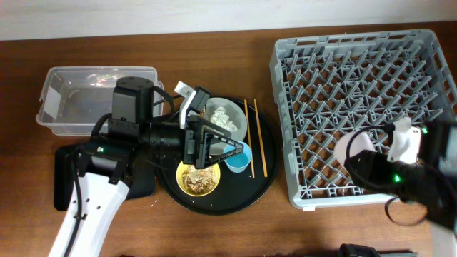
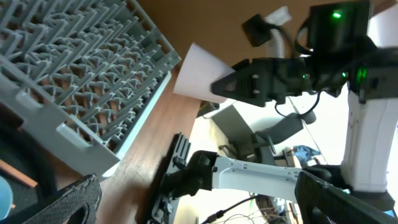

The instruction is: Sort waste into correct bins and load items into the dishwasher rack

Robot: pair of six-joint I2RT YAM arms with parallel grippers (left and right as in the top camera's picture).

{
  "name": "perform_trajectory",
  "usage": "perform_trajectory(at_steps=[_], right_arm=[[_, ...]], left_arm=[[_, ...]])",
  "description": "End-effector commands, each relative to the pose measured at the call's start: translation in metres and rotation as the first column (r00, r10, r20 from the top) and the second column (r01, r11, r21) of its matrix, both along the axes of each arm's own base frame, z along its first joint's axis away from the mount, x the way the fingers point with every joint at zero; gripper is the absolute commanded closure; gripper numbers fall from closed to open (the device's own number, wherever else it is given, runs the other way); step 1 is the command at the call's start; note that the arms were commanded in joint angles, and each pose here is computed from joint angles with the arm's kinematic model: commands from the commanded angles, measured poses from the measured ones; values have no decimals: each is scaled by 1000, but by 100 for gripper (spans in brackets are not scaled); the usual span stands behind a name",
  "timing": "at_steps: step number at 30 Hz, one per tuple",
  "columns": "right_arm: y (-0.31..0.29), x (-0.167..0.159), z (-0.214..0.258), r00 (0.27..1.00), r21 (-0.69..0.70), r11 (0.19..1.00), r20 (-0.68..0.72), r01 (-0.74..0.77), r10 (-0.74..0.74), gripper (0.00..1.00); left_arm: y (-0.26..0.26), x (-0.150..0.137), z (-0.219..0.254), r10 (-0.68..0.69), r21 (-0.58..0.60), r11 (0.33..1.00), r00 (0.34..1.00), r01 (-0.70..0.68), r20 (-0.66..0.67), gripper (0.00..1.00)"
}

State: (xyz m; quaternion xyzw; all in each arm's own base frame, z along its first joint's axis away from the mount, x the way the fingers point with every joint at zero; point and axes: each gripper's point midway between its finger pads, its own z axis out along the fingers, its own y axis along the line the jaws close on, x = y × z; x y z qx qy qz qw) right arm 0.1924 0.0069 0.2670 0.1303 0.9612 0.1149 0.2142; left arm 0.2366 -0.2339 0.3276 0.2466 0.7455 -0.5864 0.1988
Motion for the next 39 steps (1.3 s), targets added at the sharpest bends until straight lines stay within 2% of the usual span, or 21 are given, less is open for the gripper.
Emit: perform_trajectory(at_steps=[1,4,8,9,11,12,16,17,18,20,21,23,25,27,30,31,32,34,35,37,39], right_arm=[[-28,16,-36,976,-88,994,-202,67,-84,51],[-30,47,-81,922,-48,998,-381,50,-64,47],[-19,71,-117,886,-36,999,-464,-12,-6,42],[-16,74,-122,880,-34,999,-475,-27,8,38],[-12,73,-128,861,-38,999,-508,-16,-6,18],[-13,73,-127,862,-40,999,-506,3,-23,16],[-4,74,-83,924,-5,1000,-381,-17,14,15],[8,72,-59,955,49,997,-286,-64,75,15],[20,63,-21,987,82,992,-122,-96,106,14],[26,49,4,993,89,989,-12,-116,117,7],[30,37,20,991,88,988,56,-128,123,5],[34,20,36,983,82,987,133,-141,129,4],[35,8,42,978,74,987,163,-143,129,4],[36,-3,43,979,75,987,159,-142,129,5],[37,-10,37,985,85,987,118,-139,128,5],[37,-10,37,985,85,987,117,-139,128,5],[37,-10,37,985,86,987,117,-139,129,5],[37,-10,37,983,80,985,121,-152,142,5],[43,-11,39,969,78,973,142,-215,203,4],[80,-24,53,855,137,859,259,-493,449,4],[89,-27,59,825,165,825,297,-540,481,5]], left_arm=[[3,4,-9,47,54,997,999,-46,-2,1],[11,8,-33,129,171,978,990,-118,-56,1],[10,13,-54,192,296,938,981,-179,-18,1],[9,13,-57,198,313,931,980,-185,-8,1],[9,12,-66,212,366,909,977,-200,7,1],[11,11,-72,224,398,893,974,-209,9,1],[33,16,-98,316,554,780,947,-291,51,1],[40,20,-105,339,598,735,937,-320,85,1],[44,23,-116,347,655,671,928,-347,135,1],[40,26,-131,328,709,614,929,-347,171,8],[40,32,-148,315,762,538,925,-359,214,11],[31,42,-176,289,814,466,929,-347,231,21],[16,55,-210,266,843,435,939,-317,216,38],[8,69,-241,275,858,415,941,-303,199,49],[6,70,-277,298,891,376,944,-255,145,78],[6,69,-280,296,895,374,946,-243,133,94],[4,66,-280,294,894,383,948,-231,119,100],[-4,66,-264,290,873,434,952,-222,97,100],[-8,68,-247,293,858,463,952,-224,91,100],[-21,67,-183,276,770,607,961,-196,27,100],[-43,55,-130,125,597,798,992,-83,-29,100]])
